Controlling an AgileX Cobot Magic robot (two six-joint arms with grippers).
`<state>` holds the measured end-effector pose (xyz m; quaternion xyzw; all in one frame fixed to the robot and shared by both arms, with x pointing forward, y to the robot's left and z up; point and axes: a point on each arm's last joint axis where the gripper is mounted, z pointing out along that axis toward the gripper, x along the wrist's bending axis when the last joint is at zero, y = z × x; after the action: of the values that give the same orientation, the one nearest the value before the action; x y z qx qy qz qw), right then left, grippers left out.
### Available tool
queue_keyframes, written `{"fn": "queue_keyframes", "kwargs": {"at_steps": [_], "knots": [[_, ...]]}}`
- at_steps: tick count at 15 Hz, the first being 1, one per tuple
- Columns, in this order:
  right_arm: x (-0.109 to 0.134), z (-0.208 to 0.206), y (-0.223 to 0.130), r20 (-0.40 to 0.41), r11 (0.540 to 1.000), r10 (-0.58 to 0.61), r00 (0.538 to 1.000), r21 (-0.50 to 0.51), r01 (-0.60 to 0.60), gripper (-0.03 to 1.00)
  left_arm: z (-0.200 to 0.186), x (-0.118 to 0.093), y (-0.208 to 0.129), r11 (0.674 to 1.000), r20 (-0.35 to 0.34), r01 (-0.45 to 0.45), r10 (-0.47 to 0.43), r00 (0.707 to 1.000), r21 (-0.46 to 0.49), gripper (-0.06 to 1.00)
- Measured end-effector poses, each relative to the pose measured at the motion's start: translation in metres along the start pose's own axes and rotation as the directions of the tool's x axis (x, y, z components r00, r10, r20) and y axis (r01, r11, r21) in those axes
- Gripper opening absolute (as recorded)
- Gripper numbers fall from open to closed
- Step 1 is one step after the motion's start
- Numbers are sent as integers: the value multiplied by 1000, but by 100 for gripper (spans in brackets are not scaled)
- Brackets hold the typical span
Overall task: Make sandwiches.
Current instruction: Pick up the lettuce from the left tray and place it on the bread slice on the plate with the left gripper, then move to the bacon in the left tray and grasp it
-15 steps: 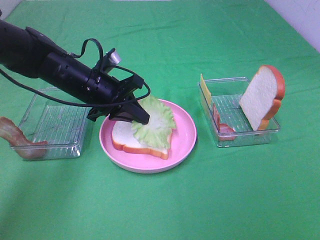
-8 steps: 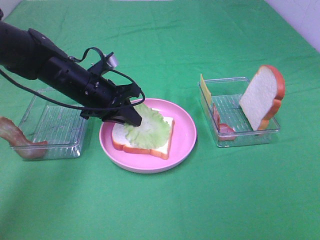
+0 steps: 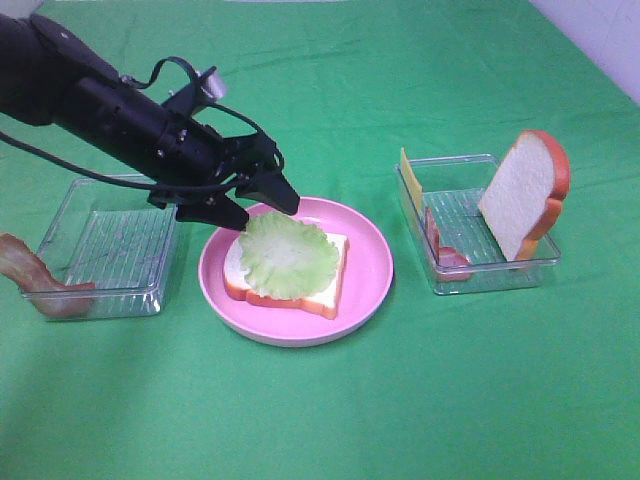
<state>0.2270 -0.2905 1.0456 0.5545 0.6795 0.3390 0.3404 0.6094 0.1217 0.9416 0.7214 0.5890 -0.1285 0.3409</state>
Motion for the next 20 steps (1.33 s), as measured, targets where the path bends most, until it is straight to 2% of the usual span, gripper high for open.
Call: {"fn": "queue_keyframes", "kwargs": {"at_steps": [1,2,3,4,5,6,7,9,10,11,12,14,15,16,18,20], "knots": [[0,0,0,0,1000,0,1000,0,0,87,-17,-6,2,1000,-50,-1,0,999,-12,72],[0,0,0,0,1000,0,1000,0,0,87,-25,-9,3,1000,-71,10,-11,997,-19,72],[0,0,0,0,1000,0,1000,0,0,87,-44,-11,3,999,-143,22,-25,989,-25,72],[0,0,0,0,1000,0,1000,0,0,87,-56,-13,2,999,-181,46,-49,982,-22,72],[0,0,0,0,1000,0,1000,0,0,87,-69,-17,-1,998,-219,58,-58,974,-5,72],[0,0,0,0,1000,0,1000,0,0,87,-69,-17,-1,998,-219,58,-58,974,-5,72],[0,0,0,0,1000,0,1000,0,0,87,-82,-18,-6,997,-273,66,-56,960,28,72],[0,0,0,0,1000,0,1000,0,0,87,-108,-18,-19,989,-413,70,-12,911,127,72],[0,0,0,0,1000,0,1000,0,0,87,-118,-13,-23,984,-501,81,11,865,160,72],[0,0,0,0,1000,0,1000,0,0,87,-118,-13,-23,984,-501,81,11,865,160,72],[0,0,0,0,1000,0,1000,0,0,87,-123,-11,-26,979,-546,99,15,838,179,72],[0,0,0,0,1000,0,1000,0,0,87,-131,-4,-31,965,-633,130,46,773,229,72],[0,0,0,0,1000,0,1000,0,0,87,-136,1,-30,966,-688,126,66,723,226,72],[0,0,0,0,1000,0,1000,0,0,87,-142,9,-29,969,-722,147,42,691,198,72],[0,0,0,0,1000,0,1000,0,0,87,-152,23,-27,967,-740,208,-32,672,147,72],[0,0,0,0,1000,0,1000,0,0,87,-168,53,-31,942,-749,324,-151,645,89,72]]}}
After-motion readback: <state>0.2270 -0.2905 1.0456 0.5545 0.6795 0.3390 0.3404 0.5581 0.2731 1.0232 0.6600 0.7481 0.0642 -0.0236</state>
